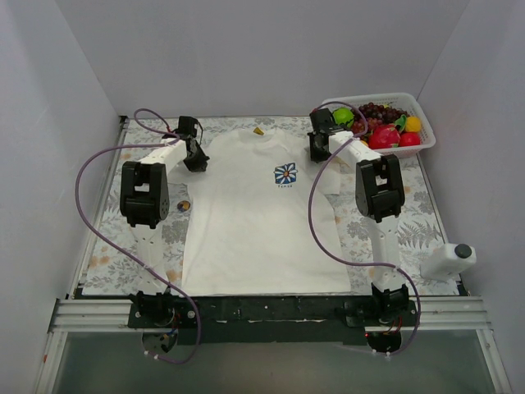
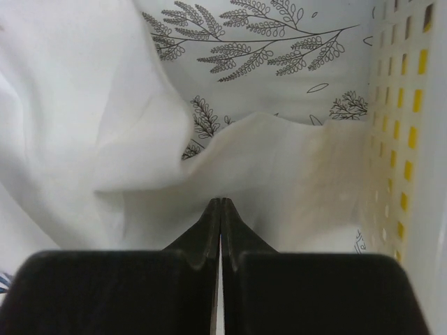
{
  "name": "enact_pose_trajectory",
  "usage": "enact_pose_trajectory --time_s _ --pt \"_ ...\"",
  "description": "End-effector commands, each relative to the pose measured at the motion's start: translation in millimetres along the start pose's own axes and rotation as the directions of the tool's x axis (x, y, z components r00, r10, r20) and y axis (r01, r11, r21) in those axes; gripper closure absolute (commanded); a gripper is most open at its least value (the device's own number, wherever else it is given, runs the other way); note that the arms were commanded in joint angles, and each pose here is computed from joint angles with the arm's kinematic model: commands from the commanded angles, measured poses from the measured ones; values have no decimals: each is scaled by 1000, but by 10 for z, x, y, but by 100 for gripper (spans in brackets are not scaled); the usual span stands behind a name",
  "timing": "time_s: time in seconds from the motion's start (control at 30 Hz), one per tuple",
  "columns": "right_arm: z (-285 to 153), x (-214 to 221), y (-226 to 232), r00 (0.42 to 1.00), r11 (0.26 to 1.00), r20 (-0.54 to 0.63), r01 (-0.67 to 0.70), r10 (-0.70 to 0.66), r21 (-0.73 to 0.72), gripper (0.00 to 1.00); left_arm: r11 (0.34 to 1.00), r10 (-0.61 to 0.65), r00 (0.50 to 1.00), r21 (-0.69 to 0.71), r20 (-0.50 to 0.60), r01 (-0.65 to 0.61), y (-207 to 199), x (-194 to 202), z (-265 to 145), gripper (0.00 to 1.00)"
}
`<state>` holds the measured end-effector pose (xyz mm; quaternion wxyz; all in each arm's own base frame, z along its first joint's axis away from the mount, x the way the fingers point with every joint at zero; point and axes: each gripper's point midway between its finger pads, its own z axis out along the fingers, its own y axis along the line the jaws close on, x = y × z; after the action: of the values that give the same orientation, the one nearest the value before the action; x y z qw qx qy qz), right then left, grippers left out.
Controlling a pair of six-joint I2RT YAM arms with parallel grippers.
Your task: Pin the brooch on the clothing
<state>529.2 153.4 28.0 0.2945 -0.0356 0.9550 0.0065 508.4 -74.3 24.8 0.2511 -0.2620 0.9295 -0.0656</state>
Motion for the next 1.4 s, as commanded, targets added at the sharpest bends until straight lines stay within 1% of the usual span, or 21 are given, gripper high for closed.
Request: enact_pose_trajectory --time_s 0.0,0.23,0.3,0.4,0.5,0.53,0.6,0.63,0.77,0.8,0.87,0.9,0.97,1.0,1.07,1.1,1.17,1.2,1.27,1.3,1.37 --pt "57 45 -284 1000 991 -24 10 -6 137 99 983 40 998 -175 -40 -47 465 95 19 100" --pt "-19 147 -462 999 973 -46 9 1 230 99 977 54 999 -207 -9 -54 500 -18 -61 100" --pt "-46 166 -548 998 962 -57 17 -2 274 99 979 57 998 -194 -8 -57 457 -51 -65 100" --pt "-75 148 -583 999 955 -52 20 -5 296 99 987 71 997 -147 -4 -71 343 -109 -79 100" --pt "-122 51 -559 1000 959 -26 11 -3 284 99 992 97 995 -77 3 -96 179 -191 -117 100" --pt "-172 -21 -541 1000 962 -5 4 -3 273 99 994 102 994 -50 24 -101 88 -288 -163 100" --pt "-217 -119 -484 1000 971 22 -4 -1 241 99 992 124 992 8 29 -124 -69 -335 -242 100" --pt "-294 -222 -447 999 974 49 -8 -3 226 99 991 128 990 37 53 -130 -178 -407 -347 100" --pt "-504 -441 -324 994 985 113 -14 -5 173 99 969 199 975 126 102 -211 -633 -306 -653 100" --pt "-537 -463 -276 993 988 120 -13 -5 152 99 952 245 964 160 105 -259 -854 -139 -745 100" --pt "-643 -530 -215 990 992 143 -19 1 123 99 927 291 951 214 108 -308 -1112 78 -900 100" --pt "-672 -544 -188 989 994 146 -23 8 103 99 901 338 936 253 98 -352 -1317 335 -982 100" --pt "-751 -551 -142 989 997 149 -23 12 75 99 864 375 923 330 81 -380 -1544 631 -1107 100" --pt "-781 -546 -103 989 998 148 -31 23 50 99 838 407 911 368 72 -403 -1655 882 -1176 100" --pt "-865 -532 -54 989 999 146 -36 34 15 99 817 420 906 415 45 -400 -1761 1167 -1251 100" --pt "-884 -517 -10 989 999 142 -47 48 -11 99 790 450 892 447 43 -420 -1849 1409 -1305 100" --pt "-978 -530 25 986 998 155 -50 56 -40 99 774 472 881 467 23 -427 -1910 1649 -1348 100" --pt "-989 -482 51 988 997 144 -49 56 -54 99 758 500 866 479 12 -444 -1951 1857 -1384 100" --pt "-1062 -485 51 987 997 150 -49 58 -62 99 747 518 855 490 -4 -450 -1991 2064 -1407 100" --pt "-1052 -431 59 989 996 138 -48 57 -69 99 730 540 842 499 -1 -467 -2036 2225 -1444 100" --pt "-1117 -429 55 988 996 144 -50 60 -74 99 727 561 827 489 -18 -482 -1986 2409 -1396 100"
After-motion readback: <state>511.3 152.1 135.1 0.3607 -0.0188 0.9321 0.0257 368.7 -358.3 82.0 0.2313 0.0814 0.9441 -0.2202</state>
